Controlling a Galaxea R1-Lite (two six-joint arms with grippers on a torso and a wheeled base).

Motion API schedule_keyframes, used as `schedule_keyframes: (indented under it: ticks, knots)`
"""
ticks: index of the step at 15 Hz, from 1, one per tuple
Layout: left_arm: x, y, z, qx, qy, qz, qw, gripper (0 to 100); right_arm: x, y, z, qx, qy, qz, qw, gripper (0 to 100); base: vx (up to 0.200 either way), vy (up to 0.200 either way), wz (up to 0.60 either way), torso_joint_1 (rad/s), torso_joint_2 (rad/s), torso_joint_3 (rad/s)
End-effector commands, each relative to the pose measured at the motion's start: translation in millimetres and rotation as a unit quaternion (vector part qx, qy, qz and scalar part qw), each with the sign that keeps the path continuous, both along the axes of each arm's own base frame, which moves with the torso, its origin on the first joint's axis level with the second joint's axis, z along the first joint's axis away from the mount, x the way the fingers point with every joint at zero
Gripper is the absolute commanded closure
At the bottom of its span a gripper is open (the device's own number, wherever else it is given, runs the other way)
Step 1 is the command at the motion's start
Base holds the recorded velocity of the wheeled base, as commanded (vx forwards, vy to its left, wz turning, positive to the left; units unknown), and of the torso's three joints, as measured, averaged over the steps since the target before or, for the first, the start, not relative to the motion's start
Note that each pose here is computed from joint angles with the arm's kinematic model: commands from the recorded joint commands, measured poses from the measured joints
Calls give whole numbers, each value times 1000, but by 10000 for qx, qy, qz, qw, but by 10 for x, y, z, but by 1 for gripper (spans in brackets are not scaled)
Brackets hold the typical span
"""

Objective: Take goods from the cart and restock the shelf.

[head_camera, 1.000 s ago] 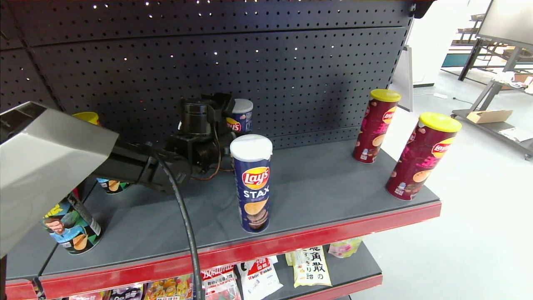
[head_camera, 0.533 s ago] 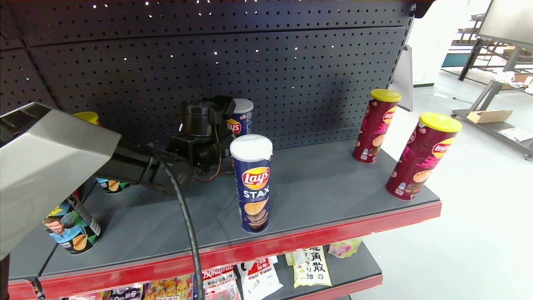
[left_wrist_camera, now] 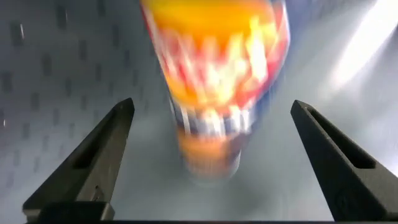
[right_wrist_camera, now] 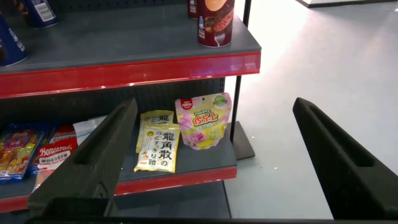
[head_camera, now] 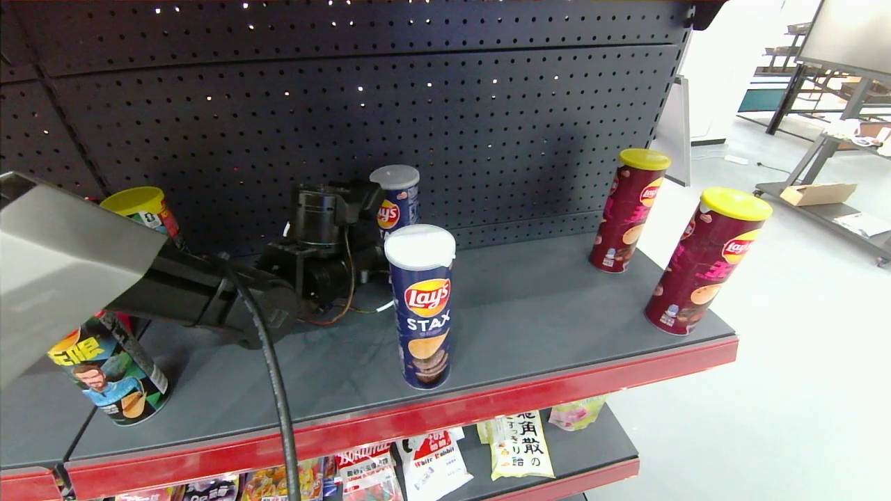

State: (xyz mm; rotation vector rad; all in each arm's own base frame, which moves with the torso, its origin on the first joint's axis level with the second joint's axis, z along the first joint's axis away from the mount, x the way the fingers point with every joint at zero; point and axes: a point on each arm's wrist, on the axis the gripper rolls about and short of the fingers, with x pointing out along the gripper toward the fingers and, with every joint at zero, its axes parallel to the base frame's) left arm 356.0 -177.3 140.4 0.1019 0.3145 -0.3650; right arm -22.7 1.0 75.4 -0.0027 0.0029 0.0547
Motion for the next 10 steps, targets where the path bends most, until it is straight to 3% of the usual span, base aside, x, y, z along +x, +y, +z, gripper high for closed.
schedule_keyframes:
  ticks: [1, 5, 7, 8, 9, 10]
  knots:
    - [-147, 100, 112, 7, 1, 30, 10000, 0, 0, 0, 0, -2, 0, 3, 10000, 0, 0, 0, 0, 0, 0, 0]
    - [-425, 245, 83, 201, 262, 16, 9995, 0, 0, 0, 0, -2, 0, 3, 10000, 0, 0, 0, 0, 0, 0, 0]
    - [-851, 537, 46, 562, 539, 40, 9970, 0, 0, 0, 0, -2, 0, 3, 10000, 0, 0, 0, 0, 0, 0, 0]
    - [-968, 625, 67, 667, 592, 58, 9960, 0, 0, 0, 0, -2, 0, 3, 10000, 0, 0, 0, 0, 0, 0, 0]
    - [-1236, 813, 179, 722, 539, 121, 9959, 0, 0, 0, 0, -2, 0, 3, 10000, 0, 0, 0, 0, 0, 0, 0]
    - [-1602, 1035, 309, 640, 267, 147, 9975, 0, 0, 0, 0, -2, 0, 3, 10000, 0, 0, 0, 0, 0, 0, 0]
